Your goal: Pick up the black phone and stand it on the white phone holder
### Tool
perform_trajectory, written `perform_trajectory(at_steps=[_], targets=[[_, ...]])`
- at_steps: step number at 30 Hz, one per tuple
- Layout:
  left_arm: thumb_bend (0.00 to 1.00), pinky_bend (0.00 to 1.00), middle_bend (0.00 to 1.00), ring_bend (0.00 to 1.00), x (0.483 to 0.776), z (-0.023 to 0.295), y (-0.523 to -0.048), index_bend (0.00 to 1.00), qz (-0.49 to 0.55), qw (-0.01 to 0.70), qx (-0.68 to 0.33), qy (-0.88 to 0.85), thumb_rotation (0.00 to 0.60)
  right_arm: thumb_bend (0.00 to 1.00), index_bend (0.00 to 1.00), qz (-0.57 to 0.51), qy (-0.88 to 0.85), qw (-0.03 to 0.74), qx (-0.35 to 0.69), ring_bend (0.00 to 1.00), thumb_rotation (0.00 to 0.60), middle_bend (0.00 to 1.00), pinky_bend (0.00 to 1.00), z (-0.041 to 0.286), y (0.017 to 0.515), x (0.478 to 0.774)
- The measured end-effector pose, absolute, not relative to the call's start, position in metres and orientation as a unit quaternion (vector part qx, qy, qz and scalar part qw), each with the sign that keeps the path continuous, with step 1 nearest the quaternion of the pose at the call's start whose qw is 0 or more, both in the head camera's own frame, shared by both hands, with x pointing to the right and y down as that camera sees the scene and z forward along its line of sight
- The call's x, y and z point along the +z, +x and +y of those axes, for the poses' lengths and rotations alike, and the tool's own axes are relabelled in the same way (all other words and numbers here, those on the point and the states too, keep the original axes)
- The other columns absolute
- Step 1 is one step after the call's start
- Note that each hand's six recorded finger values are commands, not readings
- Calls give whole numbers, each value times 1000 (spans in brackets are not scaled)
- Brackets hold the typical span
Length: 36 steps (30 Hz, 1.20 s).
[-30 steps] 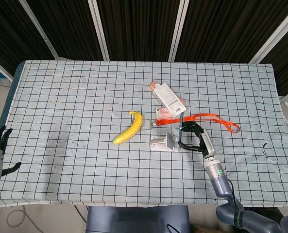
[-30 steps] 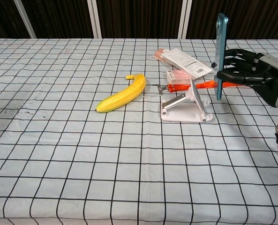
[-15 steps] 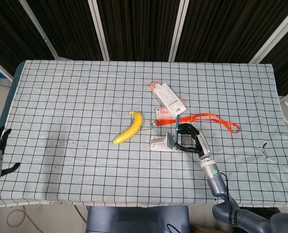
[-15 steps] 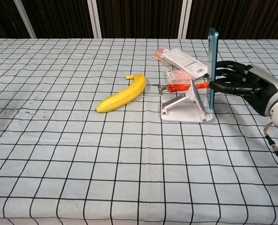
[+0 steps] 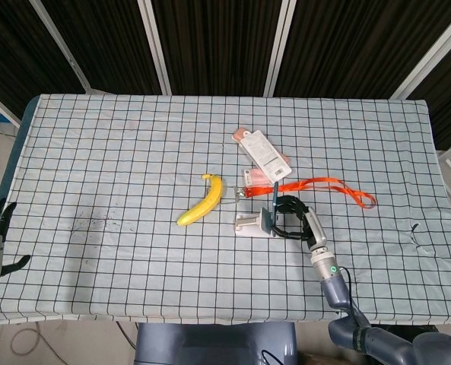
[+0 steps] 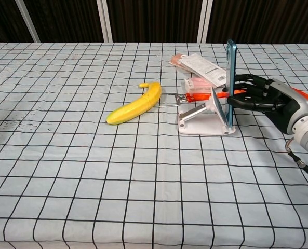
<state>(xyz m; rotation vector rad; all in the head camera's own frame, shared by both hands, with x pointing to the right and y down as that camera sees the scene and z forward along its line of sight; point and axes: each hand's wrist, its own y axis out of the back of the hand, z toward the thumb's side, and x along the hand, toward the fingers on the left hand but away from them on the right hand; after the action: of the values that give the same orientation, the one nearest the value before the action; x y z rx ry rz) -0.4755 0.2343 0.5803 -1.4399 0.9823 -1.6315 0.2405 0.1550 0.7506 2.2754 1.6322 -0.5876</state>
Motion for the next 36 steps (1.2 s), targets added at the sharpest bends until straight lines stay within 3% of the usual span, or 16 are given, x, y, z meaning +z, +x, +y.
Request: perform_trajectory(at_steps=[13, 18, 28, 36], targets=[[0, 0, 0, 0, 580, 234, -476, 0, 385, 366, -635, -561, 600, 807, 506, 565, 787, 137, -207, 314, 600, 466, 297, 158, 239, 753], [0, 0, 0, 0, 580, 234, -477, 0, 386, 364, -635, -561, 600, 738, 474, 565, 787, 133, -208, 291, 600, 443, 284, 158, 238, 753], [0, 0, 0, 0, 580, 234, -477, 0, 387, 363, -635, -562, 600, 477, 434, 563, 788, 124, -217, 256, 600, 409, 250, 159, 236, 754], [0, 0, 0, 0, 579, 234, -477, 0, 389, 363, -633, -562, 600, 454, 427, 564, 788, 115, -219, 249, 600, 401, 250, 156, 233, 753]])
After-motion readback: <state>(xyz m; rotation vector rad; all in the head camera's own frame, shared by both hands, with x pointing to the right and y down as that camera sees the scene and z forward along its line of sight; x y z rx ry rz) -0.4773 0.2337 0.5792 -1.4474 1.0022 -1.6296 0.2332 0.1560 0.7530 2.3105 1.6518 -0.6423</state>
